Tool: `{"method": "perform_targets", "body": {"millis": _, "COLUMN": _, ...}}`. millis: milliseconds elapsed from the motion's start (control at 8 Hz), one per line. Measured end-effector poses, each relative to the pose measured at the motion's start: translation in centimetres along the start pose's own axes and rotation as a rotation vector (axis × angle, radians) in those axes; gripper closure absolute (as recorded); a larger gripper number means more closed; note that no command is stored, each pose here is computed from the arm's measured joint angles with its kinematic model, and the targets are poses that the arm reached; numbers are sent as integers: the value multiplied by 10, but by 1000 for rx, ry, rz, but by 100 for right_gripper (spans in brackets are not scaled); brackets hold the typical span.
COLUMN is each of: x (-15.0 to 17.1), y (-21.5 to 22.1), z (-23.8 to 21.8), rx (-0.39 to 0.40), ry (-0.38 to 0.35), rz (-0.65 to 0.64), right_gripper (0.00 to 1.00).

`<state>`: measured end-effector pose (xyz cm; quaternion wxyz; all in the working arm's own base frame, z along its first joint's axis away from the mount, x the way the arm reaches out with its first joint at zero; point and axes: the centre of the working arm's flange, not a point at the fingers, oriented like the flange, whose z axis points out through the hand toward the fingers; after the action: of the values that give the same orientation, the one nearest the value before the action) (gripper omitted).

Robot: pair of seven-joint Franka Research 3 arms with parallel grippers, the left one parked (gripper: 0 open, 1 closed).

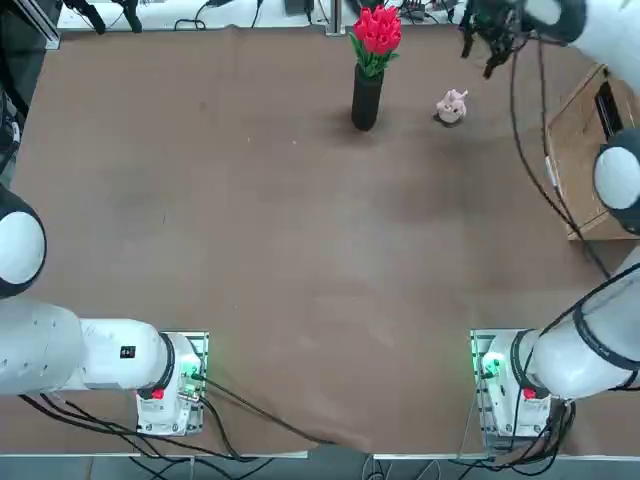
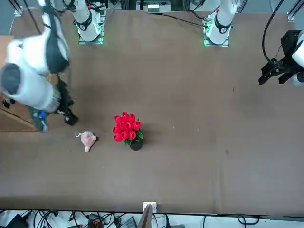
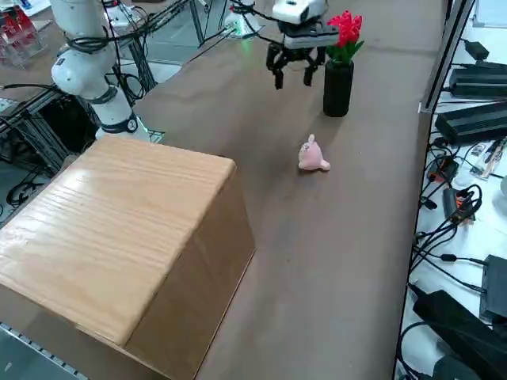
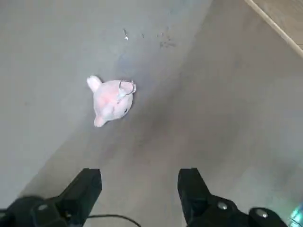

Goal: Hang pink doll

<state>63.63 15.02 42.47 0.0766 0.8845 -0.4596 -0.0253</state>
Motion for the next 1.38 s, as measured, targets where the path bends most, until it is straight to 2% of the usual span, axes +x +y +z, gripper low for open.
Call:
{"method": "perform_targets", "body": {"millis": 125, "x": -11, "y": -14, "z": 23, "rx": -20, "ry": 25, "rz": 10, "right_gripper": 1}}
{"method": "perform_targets", "body": {"millis": 375, "x": -6, "y": -29, "z": 70, "rx": -31, "ry": 48, "rz": 52, "right_gripper": 1}}
{"method": "perform_targets", "body": {"millis": 625, "x": -1, "y": -35, "z": 110, "rx": 0, "ry": 80, "rz": 119, "right_gripper": 1}}
{"method": "perform_targets", "body": {"millis": 1000, "x": -5, "y": -40, "z": 136, "rx": 85, "ry": 115, "rz": 208, "right_gripper": 1}}
{"method": "perform_targets", "body": {"millis": 1375, "x": -7, "y": -47, "z": 161, "rx": 103, "ry": 185, "rz": 277, "right_gripper": 1}}
